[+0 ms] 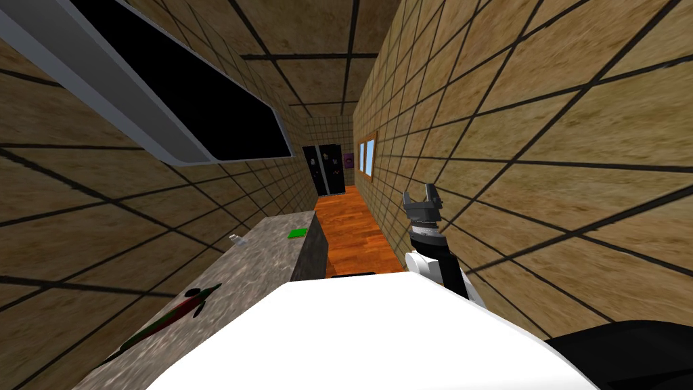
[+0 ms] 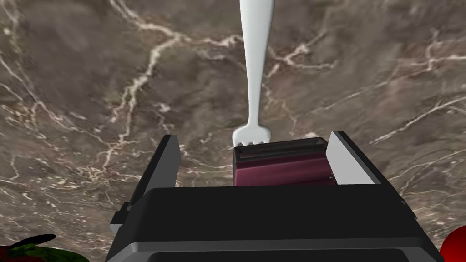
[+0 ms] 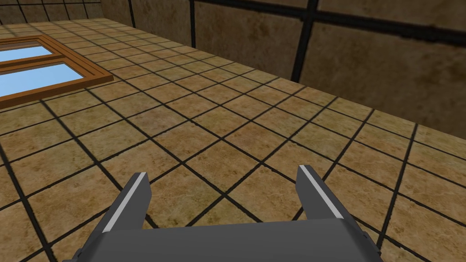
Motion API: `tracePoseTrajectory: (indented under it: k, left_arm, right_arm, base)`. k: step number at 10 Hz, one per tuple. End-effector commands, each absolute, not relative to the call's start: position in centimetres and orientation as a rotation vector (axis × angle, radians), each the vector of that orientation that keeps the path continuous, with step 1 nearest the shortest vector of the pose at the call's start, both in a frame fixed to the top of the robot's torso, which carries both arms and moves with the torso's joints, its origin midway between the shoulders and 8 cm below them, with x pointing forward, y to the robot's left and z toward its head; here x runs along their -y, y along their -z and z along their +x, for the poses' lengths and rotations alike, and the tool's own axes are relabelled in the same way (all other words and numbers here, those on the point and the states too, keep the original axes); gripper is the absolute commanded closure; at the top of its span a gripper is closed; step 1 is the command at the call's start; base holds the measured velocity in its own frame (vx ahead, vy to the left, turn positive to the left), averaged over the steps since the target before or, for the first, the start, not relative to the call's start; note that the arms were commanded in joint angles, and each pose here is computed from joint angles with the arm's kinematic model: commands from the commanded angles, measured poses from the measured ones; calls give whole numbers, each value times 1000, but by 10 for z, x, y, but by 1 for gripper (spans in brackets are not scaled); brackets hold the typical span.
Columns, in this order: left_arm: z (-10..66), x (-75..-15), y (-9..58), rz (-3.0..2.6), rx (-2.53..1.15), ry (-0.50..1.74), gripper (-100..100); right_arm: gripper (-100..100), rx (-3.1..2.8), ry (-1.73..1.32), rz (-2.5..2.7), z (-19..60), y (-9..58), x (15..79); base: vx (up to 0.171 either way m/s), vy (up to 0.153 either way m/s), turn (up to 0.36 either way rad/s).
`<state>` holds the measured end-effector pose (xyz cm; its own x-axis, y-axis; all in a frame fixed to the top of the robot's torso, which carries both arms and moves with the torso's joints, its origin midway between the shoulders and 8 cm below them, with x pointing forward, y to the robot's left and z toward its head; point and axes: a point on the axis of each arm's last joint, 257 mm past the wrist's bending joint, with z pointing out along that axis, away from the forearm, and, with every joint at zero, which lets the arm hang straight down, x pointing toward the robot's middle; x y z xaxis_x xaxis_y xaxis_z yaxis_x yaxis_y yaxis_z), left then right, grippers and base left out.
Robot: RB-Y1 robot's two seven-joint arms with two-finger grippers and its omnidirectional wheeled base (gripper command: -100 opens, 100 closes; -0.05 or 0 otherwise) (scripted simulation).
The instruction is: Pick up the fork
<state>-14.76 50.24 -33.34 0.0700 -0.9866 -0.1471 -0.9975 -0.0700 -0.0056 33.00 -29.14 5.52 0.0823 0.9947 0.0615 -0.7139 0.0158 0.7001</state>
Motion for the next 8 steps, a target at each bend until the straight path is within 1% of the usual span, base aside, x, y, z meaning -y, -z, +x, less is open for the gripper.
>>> tracePoseTrajectory:
  k: [1, 2, 3, 8]
  left_arm:
    - [-148, -502, 333, -2219, -2068, -158, -100]
    - [-148, -502, 333, -2219, -2070, -160, 0]
    - [-149, -504, 338, -2216, -2069, -159, -100]
    - [-151, -509, 355, -2203, -2071, -160, -100]
  right_arm:
    - [0, -530, -1430, 671, 330, -55, 291]
    - [0, -531, -1430, 671, 330, -55, 291]
    - [0, -530, -1430, 671, 330, -55, 291]
    - [0, -530, -1430, 671, 330, -55, 291]
  base:
    - [-16, 16, -15]
    - [0, 0, 0]
    - [0, 0, 0]
    - [8, -9, 8]
